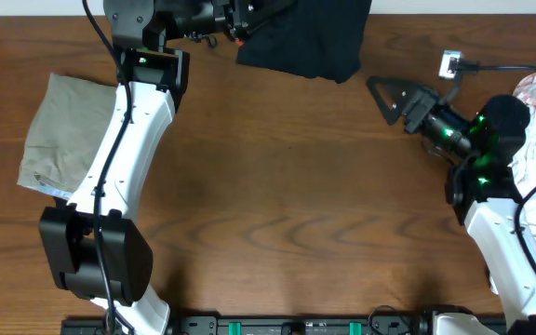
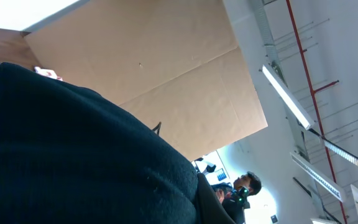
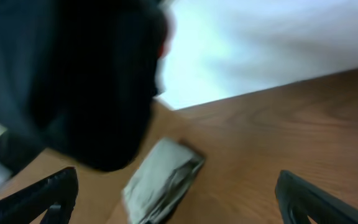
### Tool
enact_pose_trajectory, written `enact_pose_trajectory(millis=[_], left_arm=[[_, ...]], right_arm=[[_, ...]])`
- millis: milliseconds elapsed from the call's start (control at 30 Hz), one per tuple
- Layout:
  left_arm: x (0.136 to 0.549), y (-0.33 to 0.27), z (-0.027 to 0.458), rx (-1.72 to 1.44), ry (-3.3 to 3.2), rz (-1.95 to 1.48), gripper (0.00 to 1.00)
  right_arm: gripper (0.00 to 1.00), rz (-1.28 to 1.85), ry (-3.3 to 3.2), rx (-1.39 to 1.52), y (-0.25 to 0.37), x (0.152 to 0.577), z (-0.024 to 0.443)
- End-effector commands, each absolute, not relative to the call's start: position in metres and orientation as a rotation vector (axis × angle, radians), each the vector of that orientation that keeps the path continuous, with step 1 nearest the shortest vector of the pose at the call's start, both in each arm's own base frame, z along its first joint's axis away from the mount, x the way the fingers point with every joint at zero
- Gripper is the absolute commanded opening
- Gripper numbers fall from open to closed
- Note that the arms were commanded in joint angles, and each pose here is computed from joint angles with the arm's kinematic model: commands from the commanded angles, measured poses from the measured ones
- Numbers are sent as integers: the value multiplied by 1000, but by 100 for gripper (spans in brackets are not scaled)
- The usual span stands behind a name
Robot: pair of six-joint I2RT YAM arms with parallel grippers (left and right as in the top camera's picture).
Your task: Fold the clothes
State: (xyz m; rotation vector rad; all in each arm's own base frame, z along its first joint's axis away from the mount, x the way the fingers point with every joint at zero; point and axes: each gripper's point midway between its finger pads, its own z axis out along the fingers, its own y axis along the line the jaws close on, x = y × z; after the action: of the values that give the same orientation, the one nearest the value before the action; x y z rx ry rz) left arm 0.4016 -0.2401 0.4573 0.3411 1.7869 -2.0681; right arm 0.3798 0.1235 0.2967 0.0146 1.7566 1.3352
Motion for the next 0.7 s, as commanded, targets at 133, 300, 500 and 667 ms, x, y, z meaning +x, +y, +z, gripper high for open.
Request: enact_pose_trajectory(millis=[133,300,500,667], left_arm=[[389,-237,484,423,1710,-2021,6],[389,-237,484,424,1710,-2021,6],[386,-239,482,439,1718,-2025,6],[382,-245,482,451,1723,-2040,6]], right_arm=[[99,1524,1783,-148,151,353,299],[99,1539,1773,-188,160,348,302],[99,1517,1727,-200,164,355,306],[99,1552,1711,-170,170,366,301]])
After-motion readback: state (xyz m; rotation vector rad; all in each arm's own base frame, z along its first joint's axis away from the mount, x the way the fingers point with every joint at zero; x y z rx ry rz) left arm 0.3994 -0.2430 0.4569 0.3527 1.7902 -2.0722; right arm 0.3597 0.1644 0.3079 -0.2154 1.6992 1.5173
